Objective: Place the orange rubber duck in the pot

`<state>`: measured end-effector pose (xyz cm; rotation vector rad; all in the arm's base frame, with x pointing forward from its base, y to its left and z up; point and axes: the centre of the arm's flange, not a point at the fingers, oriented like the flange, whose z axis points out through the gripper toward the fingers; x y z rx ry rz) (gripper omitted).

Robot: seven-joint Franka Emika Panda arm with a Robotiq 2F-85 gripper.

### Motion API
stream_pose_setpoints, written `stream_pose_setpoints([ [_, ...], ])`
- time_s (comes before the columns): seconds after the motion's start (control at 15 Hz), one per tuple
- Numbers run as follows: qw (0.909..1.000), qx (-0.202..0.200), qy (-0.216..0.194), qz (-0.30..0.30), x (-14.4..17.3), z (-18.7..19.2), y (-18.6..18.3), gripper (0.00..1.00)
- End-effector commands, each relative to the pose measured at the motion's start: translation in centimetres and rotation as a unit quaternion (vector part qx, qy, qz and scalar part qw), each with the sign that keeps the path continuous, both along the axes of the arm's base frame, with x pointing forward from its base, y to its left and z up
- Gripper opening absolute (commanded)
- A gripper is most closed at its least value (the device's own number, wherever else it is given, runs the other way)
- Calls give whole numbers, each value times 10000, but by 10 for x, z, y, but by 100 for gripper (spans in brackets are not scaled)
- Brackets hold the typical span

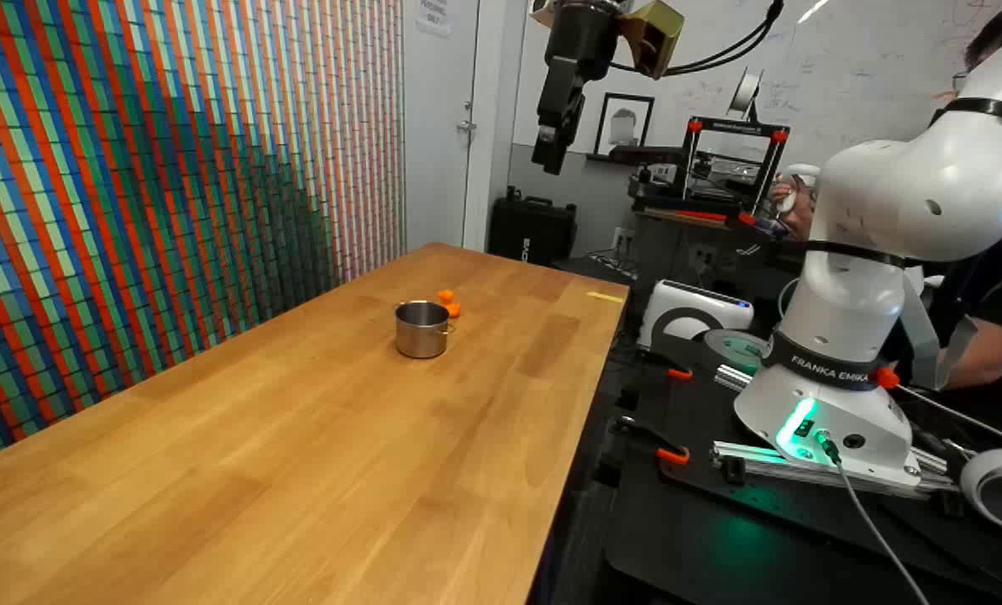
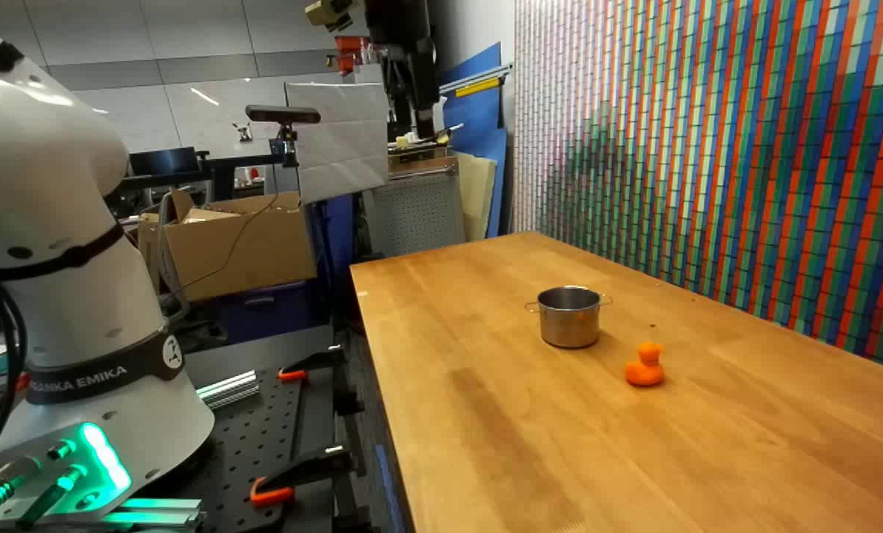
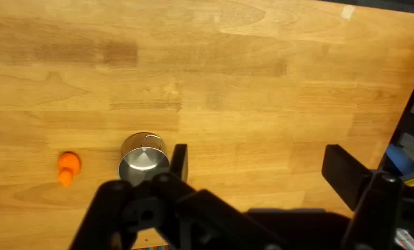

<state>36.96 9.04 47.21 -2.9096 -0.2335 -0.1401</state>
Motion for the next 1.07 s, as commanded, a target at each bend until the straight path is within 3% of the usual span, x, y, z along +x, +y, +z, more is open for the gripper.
stream_pose_setpoints([
  [0.0, 10000, 3, -18, 0, 0, 2, 0, 100],
  [0.4, 9998, -83, -154, 45, 4, 3, 3, 100],
  [0.67, 9962, -717, -485, 127, 42, -14, -8, 100],
  [1.0, 9864, -1508, -657, -10, 92, -56, -56, 100],
])
